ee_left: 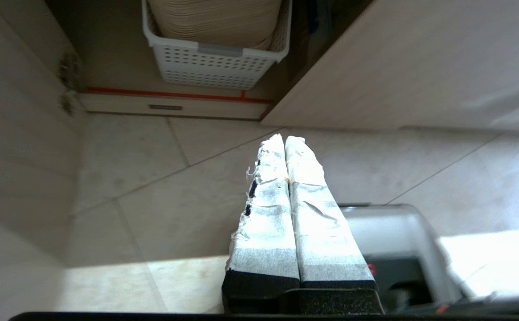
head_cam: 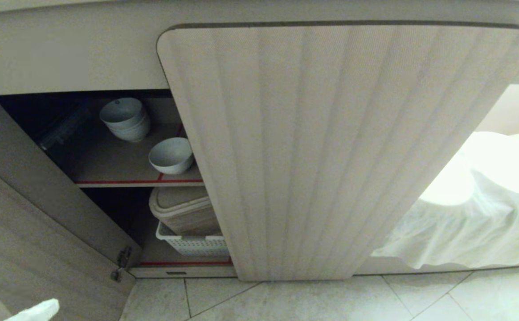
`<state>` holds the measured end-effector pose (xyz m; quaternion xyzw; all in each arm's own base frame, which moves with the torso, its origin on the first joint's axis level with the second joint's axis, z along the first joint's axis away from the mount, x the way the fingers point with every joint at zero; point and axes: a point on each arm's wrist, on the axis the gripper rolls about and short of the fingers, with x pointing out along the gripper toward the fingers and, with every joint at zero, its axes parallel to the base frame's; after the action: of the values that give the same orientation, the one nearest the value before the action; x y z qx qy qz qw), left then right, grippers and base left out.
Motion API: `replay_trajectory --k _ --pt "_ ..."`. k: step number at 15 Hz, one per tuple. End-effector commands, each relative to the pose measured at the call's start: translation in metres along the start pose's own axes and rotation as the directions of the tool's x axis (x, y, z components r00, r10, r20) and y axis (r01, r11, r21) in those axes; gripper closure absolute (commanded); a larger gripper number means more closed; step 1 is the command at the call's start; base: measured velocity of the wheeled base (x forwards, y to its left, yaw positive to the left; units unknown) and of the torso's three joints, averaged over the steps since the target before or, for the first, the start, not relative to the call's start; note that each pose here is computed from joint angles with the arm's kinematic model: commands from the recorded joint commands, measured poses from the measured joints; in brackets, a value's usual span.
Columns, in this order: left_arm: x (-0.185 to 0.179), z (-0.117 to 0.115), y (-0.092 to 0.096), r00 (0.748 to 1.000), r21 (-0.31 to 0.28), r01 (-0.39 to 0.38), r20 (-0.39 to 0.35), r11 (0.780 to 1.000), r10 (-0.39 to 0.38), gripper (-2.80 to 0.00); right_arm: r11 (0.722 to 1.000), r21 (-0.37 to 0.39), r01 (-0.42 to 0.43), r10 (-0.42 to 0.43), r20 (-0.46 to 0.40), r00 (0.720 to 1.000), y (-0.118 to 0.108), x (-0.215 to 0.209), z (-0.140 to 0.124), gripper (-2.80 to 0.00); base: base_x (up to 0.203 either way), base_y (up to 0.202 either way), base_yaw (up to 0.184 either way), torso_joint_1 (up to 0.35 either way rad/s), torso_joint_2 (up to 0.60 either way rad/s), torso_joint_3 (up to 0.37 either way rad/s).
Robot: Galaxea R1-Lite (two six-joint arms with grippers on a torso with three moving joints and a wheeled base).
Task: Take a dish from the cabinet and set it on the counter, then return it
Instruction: Take the bowl from the cabinet
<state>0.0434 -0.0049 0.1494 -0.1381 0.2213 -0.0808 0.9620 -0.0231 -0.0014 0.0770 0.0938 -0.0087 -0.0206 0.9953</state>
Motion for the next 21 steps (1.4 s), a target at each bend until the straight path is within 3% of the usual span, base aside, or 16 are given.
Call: replay_trajectory --k 1,4,7,11,17,21 --pt "0.025 0.01 0.003 0.997 -0.086 -0.024 -0.079 0.996 0.017 0.0 1.0 0.001 0.001 -0.001 -0.001 1.0 0.0 0.0 0.0 0.0 0.0 0.0 0.0 0.0 0.0 0.0" --pt "0.043 0.023 0.004 0.999 -0.193 -0.012 -0.054 0.981 0.002 0.0 1.0 0.0 0.001 -0.001 -0.001 1.0 0.0 0.0 0.0 0.0 0.0 0.0 0.0 0.0 0.0 0.0" --pt "0.056 0.028 0.002 0.996 -0.264 -0.002 -0.082 0.964 -0.021 0.0 1.0 0.0 0.001 -0.001 -0.001 1.0 0.0 0.0 0.0 0.0 0.0 0.0 0.0 0.0 0.0 0.0" --pt "0.081 0.037 0.005 0.994 -0.28 -0.017 -0.108 0.96 -0.014 0.0 1.0 0.0 0.001 -0.001 -0.001 1.0 0.0 0.0 0.0 0.0 0.0 0.0 0.0 0.0 0.0 0.0" --pt "0.121 0.055 0.009 0.997 -0.282 -0.02 -0.078 0.959 -0.002 0.0 1.0 0.001 0.001 -0.001 -0.001 1.0 0.0 0.0 0.0 0.0 0.0 0.0 0.0 0.0 0.0 0.0" --pt "0.138 0.062 0.012 0.998 -0.349 -0.03 -0.059 0.937 0.01 0.0 1.0 0.001 0.001 -0.001 -0.001 1.0 0.0 0.0 0.0 0.0 0.0 0.0 0.0 0.0 0.0 0.0"
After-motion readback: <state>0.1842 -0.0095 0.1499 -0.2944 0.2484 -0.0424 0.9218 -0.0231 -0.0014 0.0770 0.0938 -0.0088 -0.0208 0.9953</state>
